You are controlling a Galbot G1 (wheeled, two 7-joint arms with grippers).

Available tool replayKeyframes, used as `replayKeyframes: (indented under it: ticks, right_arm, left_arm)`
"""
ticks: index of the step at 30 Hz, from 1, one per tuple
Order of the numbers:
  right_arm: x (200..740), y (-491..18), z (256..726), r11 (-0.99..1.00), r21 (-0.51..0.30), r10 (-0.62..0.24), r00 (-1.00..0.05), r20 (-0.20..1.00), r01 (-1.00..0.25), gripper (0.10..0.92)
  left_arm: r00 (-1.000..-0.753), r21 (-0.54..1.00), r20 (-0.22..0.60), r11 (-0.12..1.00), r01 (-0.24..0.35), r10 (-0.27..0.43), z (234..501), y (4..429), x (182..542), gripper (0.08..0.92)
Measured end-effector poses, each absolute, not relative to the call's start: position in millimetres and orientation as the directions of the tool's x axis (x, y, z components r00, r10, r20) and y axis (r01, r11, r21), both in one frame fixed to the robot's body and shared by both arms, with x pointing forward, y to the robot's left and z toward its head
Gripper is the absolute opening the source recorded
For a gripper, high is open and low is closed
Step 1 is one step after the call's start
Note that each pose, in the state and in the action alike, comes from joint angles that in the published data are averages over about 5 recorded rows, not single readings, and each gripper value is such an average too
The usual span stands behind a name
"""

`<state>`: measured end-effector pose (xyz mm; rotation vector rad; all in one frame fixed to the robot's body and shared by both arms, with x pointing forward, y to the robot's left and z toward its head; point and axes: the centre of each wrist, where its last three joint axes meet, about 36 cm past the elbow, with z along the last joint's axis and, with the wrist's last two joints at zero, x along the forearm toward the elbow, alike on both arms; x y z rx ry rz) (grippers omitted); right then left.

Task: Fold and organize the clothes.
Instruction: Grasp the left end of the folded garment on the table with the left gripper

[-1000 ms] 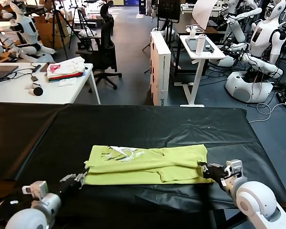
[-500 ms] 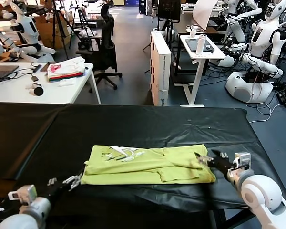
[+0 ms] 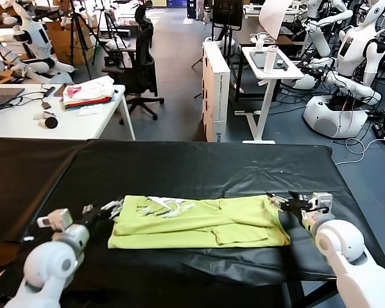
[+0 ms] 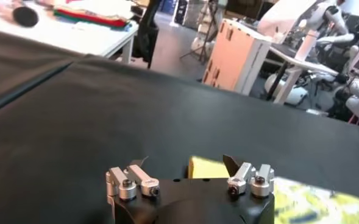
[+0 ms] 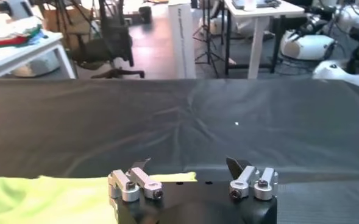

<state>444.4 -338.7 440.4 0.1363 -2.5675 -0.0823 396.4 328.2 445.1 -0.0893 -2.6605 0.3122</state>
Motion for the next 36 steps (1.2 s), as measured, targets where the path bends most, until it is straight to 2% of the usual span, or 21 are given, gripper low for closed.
replayKeyframes:
  ticks: [9, 12, 15, 18, 25, 27, 29, 36]
  right_arm:
    - [451.5, -334.5, 432.1, 0.992, 0.101, -0.116, -0.827, 0.550, -0.072, 0.904]
    - [451.6, -334.2, 431.3, 0.992, 0.103, -0.118, -0.825, 0.552, -0.073, 0.857]
    - [450.7, -334.1, 430.2, 0.992, 0.105, -0.121, -0.823, 0.555, -0.075, 0.751]
    - [449.6, -333.8, 429.3, 0.991, 0.105, -0.123, -0.821, 0.557, -0.077, 0.605]
    - [447.9, -333.1, 428.1, 0.991, 0.104, -0.124, -0.821, 0.558, -0.079, 0.195]
    - [447.1, -332.6, 426.9, 0.992, 0.102, -0.122, -0.821, 0.558, -0.078, 0.148]
    - [446.2, -332.1, 425.5, 0.992, 0.102, -0.121, -0.822, 0.556, -0.077, 0.143]
    - [444.0, -332.6, 421.5, 0.993, 0.102, -0.098, -0.835, 0.541, -0.051, 0.141]
  left_arm:
    - [-0.875, -0.218, 0.466, 0.975, 0.031, 0.132, 423.2, 315.0, 412.9, 0.907]
    - [-0.869, -0.221, 0.475, 0.975, 0.033, 0.137, 417.7, 310.6, 414.7, 0.906]
    - [-0.863, -0.228, 0.485, 0.973, 0.028, 0.138, 412.3, 308.7, 415.3, 0.889]
    - [-0.861, -0.236, 0.490, 0.972, 0.022, 0.138, 409.0, 307.6, 415.8, 0.775]
    - [-0.862, -0.244, 0.487, 0.970, 0.017, 0.138, 407.3, 307.7, 415.1, 0.336]
    - [-0.864, -0.246, 0.484, 0.969, 0.018, 0.139, 407.3, 307.8, 414.9, 0.250]
    - [-0.866, -0.248, 0.481, 0.969, 0.019, 0.140, 407.5, 307.6, 414.5, 0.192]
    - [-0.871, -0.250, 0.473, 0.968, 0.012, 0.133, 408.6, 310.1, 412.3, 0.149]
